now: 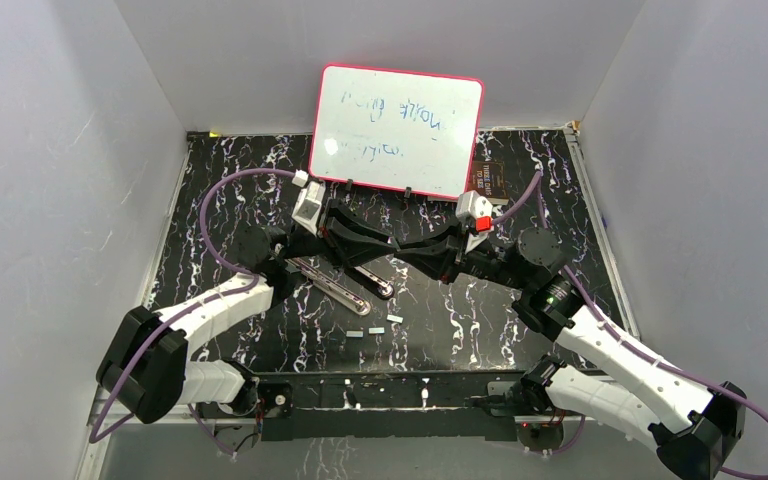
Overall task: Load the staples into the stapler
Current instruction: Pick up the staple from the center of the board, then place the staple at the center of the board.
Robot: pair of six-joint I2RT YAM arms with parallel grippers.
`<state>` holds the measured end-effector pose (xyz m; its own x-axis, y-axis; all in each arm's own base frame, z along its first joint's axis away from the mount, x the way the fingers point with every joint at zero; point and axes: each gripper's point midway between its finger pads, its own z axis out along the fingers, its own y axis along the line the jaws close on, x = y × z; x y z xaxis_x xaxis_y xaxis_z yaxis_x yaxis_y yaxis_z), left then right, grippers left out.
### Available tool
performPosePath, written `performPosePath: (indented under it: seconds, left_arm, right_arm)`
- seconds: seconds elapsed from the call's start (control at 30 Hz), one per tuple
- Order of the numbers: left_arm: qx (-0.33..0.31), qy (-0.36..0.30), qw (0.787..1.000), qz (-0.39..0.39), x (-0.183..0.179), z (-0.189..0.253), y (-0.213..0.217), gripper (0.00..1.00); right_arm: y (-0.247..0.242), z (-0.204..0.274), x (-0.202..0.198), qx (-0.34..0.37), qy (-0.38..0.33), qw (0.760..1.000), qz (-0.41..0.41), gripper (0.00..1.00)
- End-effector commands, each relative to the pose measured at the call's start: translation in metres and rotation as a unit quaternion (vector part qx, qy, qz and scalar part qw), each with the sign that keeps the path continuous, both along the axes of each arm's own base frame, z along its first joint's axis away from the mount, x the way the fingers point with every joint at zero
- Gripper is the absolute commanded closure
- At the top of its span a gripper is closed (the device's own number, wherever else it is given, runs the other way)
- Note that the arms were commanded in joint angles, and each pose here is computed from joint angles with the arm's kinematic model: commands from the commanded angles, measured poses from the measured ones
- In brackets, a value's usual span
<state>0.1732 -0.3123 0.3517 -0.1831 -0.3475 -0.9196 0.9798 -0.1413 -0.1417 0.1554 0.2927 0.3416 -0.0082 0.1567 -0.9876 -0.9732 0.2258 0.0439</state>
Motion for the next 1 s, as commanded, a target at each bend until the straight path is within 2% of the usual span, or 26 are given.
performPosePath:
  seconds: [0.0, 0.07, 0.13, 0.27, 0.37, 0.43, 0.6, 0.7, 0.8, 0.97]
  left_arm:
    - [-0.096, -0.125, 0.987, -0.011, -0.029, 0.054, 0.016, 1.00]
    - [-0.097, -0.124, 0.988, -0.010, -0.028, 0.055, 0.016, 1.00]
    - [-0.099, -0.124, 0.987, -0.008, -0.026, 0.056, 0.016, 1.00]
    - [-0.080, -0.130, 0.988, -0.008, -0.025, 0.050, 0.013, 1.00]
    - [-0.036, -0.136, 0.990, -0.004, -0.019, 0.038, 0.009, 1.00]
    - [-0.005, -0.143, 0.990, 0.000, -0.017, 0.029, 0.010, 1.00]
    - [0.090, -0.157, 0.983, 0.043, -0.003, -0.005, 0.019, 1.00]
    - [0.201, -0.162, 0.961, 0.102, 0.015, -0.039, 0.032, 1.00]
    - [0.304, -0.162, 0.927, 0.146, 0.024, -0.073, 0.055, 1.00]
    - [0.432, -0.152, 0.879, 0.136, 0.017, -0.132, 0.090, 1.00]
  right_arm:
    - [-0.006, 0.036, -0.004, 0.039, -0.036, 0.999, -0.006, 0.76]
    - [-0.006, 0.037, -0.006, 0.039, -0.038, 0.998, -0.003, 0.58]
    - [-0.007, 0.038, -0.010, 0.035, -0.042, 0.998, 0.005, 0.46]
    - [-0.010, 0.029, -0.012, -0.001, -0.036, 0.999, 0.005, 0.33]
    - [-0.018, 0.024, -0.004, -0.013, -0.032, 0.999, -0.030, 0.30]
    - [-0.031, 0.022, 0.016, -0.010, -0.015, 0.995, -0.101, 0.29]
    - [-0.073, 0.005, 0.069, -0.003, 0.055, 0.954, -0.295, 0.29]
    - [-0.083, -0.009, 0.084, -0.018, 0.078, 0.935, -0.345, 0.29]
    - [-0.083, -0.020, 0.093, -0.024, 0.095, 0.927, -0.363, 0.29]
    - [-0.076, -0.034, 0.098, -0.029, 0.115, 0.924, -0.364, 0.29]
